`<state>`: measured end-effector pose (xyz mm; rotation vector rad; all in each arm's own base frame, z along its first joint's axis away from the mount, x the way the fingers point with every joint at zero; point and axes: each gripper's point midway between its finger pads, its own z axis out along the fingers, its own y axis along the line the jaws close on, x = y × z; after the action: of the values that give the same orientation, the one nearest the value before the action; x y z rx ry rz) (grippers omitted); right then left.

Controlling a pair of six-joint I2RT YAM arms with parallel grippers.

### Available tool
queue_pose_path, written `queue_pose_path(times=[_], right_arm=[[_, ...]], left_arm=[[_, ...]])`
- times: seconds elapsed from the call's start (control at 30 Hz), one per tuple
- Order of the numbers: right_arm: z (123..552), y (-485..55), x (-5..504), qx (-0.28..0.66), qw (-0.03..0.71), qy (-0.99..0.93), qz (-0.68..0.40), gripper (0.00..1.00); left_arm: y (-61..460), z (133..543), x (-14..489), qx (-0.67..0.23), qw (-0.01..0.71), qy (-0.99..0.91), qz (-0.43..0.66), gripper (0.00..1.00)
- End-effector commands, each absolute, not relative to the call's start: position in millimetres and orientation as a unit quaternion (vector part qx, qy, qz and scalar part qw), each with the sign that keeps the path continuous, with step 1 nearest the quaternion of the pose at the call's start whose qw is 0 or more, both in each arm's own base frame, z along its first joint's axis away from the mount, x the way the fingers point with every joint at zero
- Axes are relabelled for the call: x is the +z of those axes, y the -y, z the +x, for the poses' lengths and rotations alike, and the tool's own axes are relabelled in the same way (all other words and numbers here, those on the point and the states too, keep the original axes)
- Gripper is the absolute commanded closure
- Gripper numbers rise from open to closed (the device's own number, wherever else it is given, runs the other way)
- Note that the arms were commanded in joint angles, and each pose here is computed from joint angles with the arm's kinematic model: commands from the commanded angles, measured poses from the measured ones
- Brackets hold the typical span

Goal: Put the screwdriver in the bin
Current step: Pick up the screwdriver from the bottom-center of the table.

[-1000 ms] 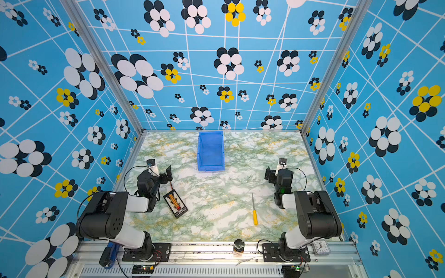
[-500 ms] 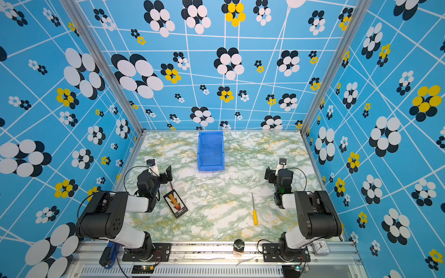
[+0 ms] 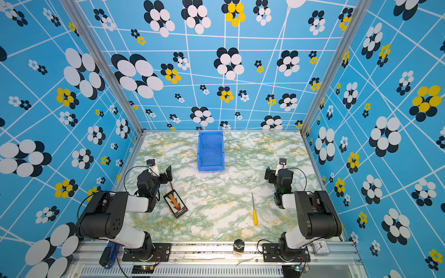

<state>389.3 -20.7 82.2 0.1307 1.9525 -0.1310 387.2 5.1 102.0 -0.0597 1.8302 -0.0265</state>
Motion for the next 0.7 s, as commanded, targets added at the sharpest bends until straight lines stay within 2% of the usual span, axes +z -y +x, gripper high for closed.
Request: queue_pose_path(times=[0.0, 0.3, 0.53, 0.67], right_arm=[[395.9, 20.7, 93.1, -0.053, 0.572, -0.817, 0.054, 0.01], [396.9, 24.7, 99.0, -0.061, 0.572, -0.816, 0.064, 0.01], [394.5, 30.2, 140.3, -0.09, 0.539, -0.833, 0.088, 0.01], [376.4, 24.2, 155.7, -0.068, 0.476, -0.867, 0.135, 0.01]], left_arm=[[-6.3, 385.6, 100.7, -0.008, 0.612, -0.79, -0.025, 0.01], [-3.9, 386.1, 101.0, -0.01, 0.612, -0.79, -0.02, 0.01], [9.9, 398.2, 95.5, -0.018, 0.581, -0.813, 0.015, 0.01], [2.9, 397.5, 101.0, 0.011, 0.588, -0.809, -0.003, 0.01]])
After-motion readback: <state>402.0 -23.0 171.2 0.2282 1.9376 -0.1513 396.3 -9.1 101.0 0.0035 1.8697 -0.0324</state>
